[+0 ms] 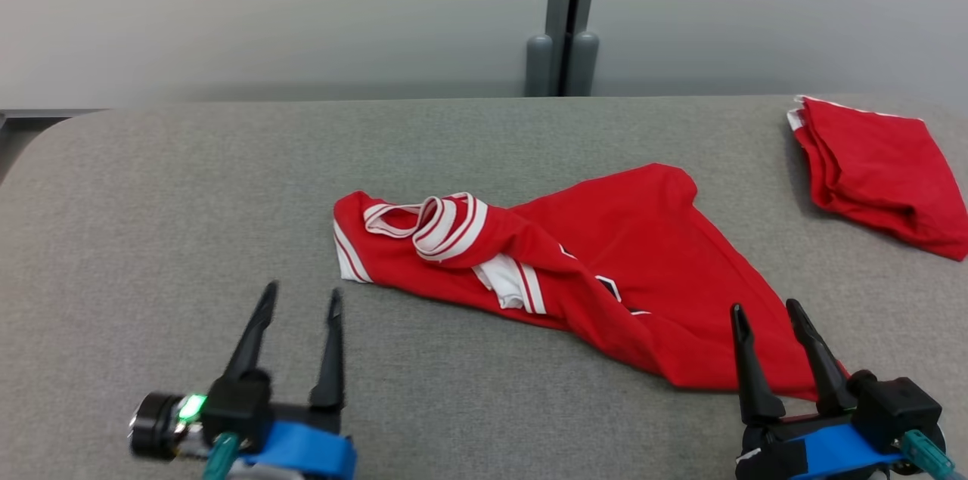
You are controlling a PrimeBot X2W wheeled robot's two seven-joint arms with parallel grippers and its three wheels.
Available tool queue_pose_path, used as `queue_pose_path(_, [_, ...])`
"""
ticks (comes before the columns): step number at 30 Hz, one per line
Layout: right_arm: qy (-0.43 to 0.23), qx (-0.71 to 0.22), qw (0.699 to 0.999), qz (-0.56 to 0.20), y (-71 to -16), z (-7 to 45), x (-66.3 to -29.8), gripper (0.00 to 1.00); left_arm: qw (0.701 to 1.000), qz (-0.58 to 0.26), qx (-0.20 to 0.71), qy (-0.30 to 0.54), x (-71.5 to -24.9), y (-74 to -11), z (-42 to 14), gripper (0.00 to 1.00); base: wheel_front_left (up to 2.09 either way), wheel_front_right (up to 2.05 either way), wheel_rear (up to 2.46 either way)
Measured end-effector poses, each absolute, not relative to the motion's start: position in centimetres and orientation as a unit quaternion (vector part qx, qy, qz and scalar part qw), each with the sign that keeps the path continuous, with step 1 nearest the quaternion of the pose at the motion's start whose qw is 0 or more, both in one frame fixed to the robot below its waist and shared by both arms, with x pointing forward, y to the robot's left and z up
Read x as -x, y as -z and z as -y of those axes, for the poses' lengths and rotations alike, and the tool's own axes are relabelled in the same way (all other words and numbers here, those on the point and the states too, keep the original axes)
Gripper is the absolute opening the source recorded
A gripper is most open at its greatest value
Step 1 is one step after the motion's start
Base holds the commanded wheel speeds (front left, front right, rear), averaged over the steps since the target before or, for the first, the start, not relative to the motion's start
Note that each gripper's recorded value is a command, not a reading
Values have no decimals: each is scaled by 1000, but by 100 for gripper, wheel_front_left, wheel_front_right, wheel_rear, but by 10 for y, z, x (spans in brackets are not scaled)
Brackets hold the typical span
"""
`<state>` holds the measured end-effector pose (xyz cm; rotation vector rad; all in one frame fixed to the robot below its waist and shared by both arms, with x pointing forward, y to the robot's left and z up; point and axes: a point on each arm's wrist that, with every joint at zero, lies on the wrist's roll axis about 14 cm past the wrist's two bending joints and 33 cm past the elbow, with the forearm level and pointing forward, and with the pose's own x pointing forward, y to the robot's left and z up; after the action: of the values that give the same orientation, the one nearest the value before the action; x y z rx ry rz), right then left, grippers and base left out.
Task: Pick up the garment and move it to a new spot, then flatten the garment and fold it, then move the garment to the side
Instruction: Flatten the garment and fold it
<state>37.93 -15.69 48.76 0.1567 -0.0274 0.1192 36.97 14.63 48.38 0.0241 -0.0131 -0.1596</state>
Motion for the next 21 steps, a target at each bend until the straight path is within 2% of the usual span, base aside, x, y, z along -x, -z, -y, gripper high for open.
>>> queue_pose_path(4, [-45,-81,996,8,-484,166,-379,100,988,6,-20,153,-393,-483,-104,100,0,0,0])
queue_pose_path(12, [-9,-86,996,1,-478,188,-374,100,957,-52,-70,278,-415,-444,-39,100,0,0,0])
queue_pose_path(21, [23,-85,996,-11,-469,208,-373,100,920,-153,-101,346,-408,-380,-16,100,0,0,0])
